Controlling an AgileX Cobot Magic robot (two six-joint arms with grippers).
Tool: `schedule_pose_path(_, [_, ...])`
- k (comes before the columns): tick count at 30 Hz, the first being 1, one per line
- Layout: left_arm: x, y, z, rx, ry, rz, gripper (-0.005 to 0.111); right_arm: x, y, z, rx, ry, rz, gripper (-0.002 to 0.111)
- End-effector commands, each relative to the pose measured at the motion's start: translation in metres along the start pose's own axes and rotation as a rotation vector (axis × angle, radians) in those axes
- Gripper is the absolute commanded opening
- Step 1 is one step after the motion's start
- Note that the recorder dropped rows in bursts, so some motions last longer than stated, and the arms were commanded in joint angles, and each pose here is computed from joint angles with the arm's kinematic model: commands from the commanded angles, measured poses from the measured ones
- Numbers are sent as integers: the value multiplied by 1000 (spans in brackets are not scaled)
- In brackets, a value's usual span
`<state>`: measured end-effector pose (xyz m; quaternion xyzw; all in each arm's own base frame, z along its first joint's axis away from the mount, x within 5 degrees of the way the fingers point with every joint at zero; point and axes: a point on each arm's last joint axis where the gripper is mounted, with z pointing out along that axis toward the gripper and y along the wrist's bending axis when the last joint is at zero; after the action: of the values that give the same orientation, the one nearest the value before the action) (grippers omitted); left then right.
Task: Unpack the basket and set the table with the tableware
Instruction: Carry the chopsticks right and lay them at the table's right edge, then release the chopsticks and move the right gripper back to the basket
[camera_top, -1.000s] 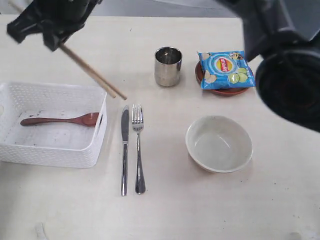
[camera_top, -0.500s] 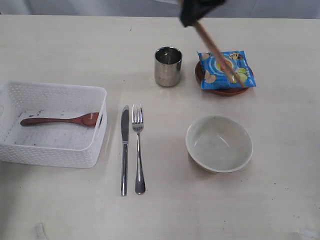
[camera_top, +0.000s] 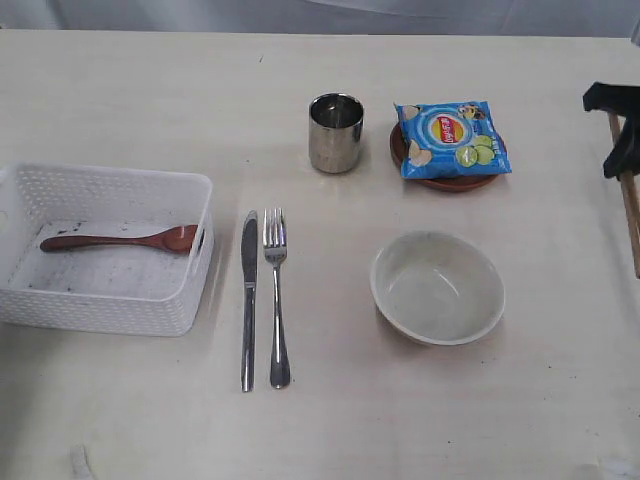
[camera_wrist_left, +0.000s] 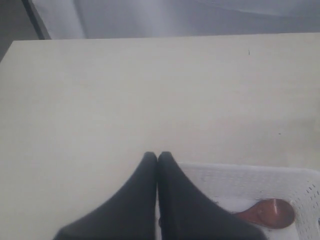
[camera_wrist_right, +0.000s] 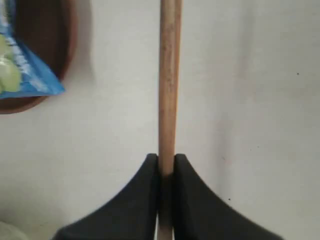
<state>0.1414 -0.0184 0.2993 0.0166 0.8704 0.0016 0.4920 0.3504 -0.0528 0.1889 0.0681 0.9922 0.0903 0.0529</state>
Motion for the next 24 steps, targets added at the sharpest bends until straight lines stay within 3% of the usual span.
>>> schedule_pose_path(1, [-3,0,-2,7,-19,-6,0,4,-3,29,3,35,-39,0])
schedule_pose_path(9, [-3,0,-2,8,-18,-7,0,7,4,67,8,124,-104,4])
schedule_pose_path(11, [-3,0,-2,8,-18,-7,0,6,4,70,8,127,-102,14])
schedule_pose_path(16, [-3,0,-2,8,-18,-7,0,6,4,70,0,123,-76,51])
schedule_pose_path(20, [-3,0,-2,8,-18,-7,0,3,7,59,1,95,-63,52])
schedule_pose_path(24, [-3,0,-2,8,-18,-7,0,-15,24,2,-60,-16,-65,52])
